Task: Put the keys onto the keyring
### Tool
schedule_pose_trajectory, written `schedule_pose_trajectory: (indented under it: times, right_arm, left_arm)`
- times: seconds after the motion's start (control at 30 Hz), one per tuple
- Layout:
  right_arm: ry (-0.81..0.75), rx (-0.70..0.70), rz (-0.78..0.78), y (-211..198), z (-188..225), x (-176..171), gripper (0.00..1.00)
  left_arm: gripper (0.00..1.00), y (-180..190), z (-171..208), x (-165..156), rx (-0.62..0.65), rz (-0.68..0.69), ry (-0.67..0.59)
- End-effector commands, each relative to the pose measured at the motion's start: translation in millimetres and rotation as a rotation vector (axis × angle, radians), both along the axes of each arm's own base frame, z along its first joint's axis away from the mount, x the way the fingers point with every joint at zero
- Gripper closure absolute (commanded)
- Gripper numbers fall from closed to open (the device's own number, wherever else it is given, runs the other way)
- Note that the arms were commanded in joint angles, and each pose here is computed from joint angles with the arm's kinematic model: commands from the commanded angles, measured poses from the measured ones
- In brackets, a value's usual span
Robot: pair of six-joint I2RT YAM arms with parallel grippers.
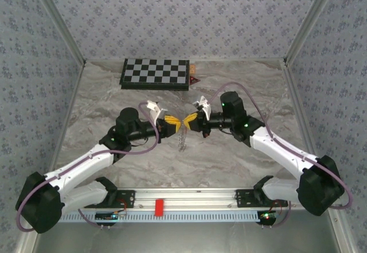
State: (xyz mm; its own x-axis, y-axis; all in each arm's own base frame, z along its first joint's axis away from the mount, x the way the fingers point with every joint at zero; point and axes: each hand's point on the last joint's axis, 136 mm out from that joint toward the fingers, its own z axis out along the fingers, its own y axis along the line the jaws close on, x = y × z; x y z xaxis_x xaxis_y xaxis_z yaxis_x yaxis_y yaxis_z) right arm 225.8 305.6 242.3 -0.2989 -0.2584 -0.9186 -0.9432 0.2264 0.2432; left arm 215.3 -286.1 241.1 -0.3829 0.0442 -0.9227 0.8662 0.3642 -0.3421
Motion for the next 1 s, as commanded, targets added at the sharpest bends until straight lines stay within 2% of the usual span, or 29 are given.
schedule_pose_trajectory:
  times: [0.0, 0.43, 0.97]
  right_arm:
    - [-0.036, -0.131, 0.04, -2, -13, -6, 1.0]
    - [-0.03, -0.17, 0.106, 3, -20, -18, 1.0]
    - [-0.049, -0.098, 0.083, -1, -7, -17, 1.0]
  left_arm:
    - [0.79, 1, 2, -6, 0.037, -0.041, -0.039]
    - [0.8, -6, -11, -12, 0.067, -0.114, -0.006]
    - [0.82, -10, -11, -14, 0.056, -0.143, 0.008]
